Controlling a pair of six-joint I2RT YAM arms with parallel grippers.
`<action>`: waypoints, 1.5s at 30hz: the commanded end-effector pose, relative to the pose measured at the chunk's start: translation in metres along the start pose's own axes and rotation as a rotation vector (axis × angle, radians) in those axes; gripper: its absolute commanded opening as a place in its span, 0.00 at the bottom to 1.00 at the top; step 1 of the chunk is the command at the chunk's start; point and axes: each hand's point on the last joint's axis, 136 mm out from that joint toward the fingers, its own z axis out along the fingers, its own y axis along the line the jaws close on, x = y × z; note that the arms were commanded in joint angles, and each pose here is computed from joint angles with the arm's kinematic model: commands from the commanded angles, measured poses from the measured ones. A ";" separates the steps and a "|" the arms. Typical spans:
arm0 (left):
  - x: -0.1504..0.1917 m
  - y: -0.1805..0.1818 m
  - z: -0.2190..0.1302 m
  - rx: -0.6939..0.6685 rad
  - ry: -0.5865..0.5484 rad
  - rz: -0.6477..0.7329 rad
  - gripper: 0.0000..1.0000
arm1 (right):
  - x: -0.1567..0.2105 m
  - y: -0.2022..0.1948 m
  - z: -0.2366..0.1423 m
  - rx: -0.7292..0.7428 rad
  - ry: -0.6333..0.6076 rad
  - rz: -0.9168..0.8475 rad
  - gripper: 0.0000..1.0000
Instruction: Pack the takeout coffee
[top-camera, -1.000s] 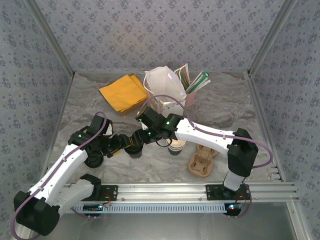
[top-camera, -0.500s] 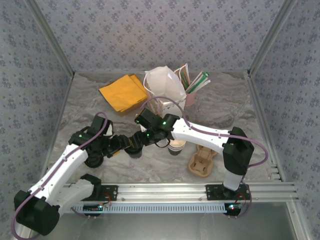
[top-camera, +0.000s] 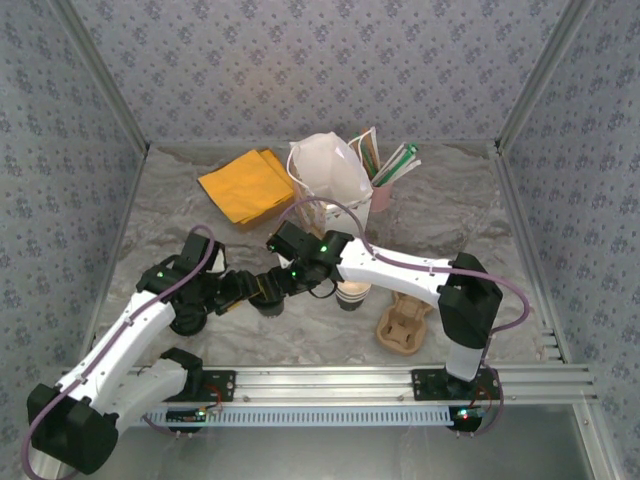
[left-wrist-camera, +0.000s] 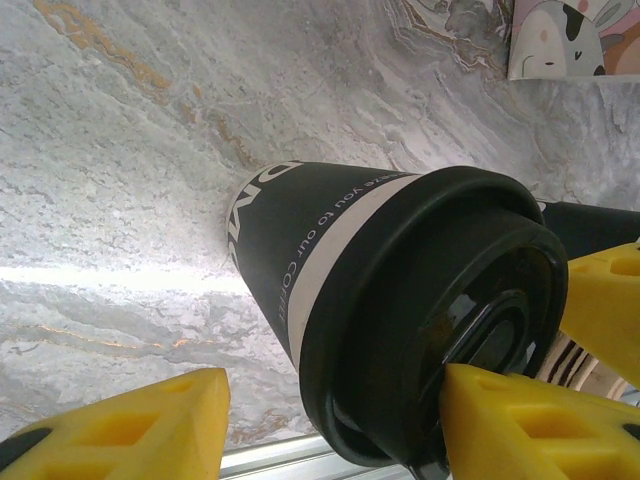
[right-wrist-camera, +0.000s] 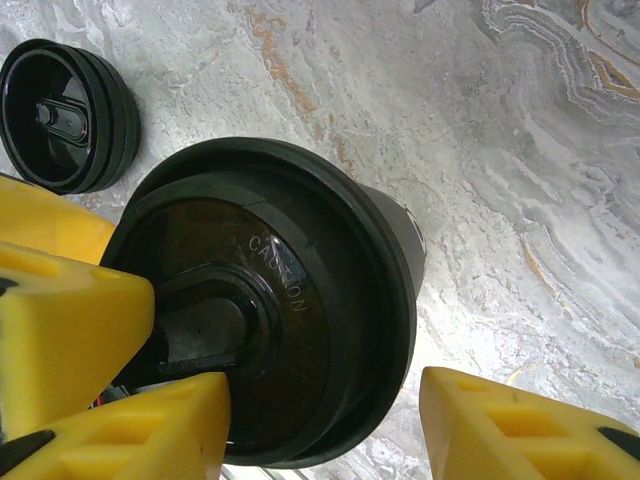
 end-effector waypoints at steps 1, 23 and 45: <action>0.022 0.041 0.011 -0.153 0.077 -0.036 0.56 | 0.004 0.002 0.001 0.015 0.021 -0.021 0.52; 0.020 0.039 0.009 -0.169 0.083 -0.026 0.55 | -0.010 0.001 -0.013 0.004 -0.007 -0.002 0.50; 0.022 0.041 0.009 -0.177 0.083 -0.021 0.55 | 0.000 -0.025 0.019 0.052 0.094 0.032 0.35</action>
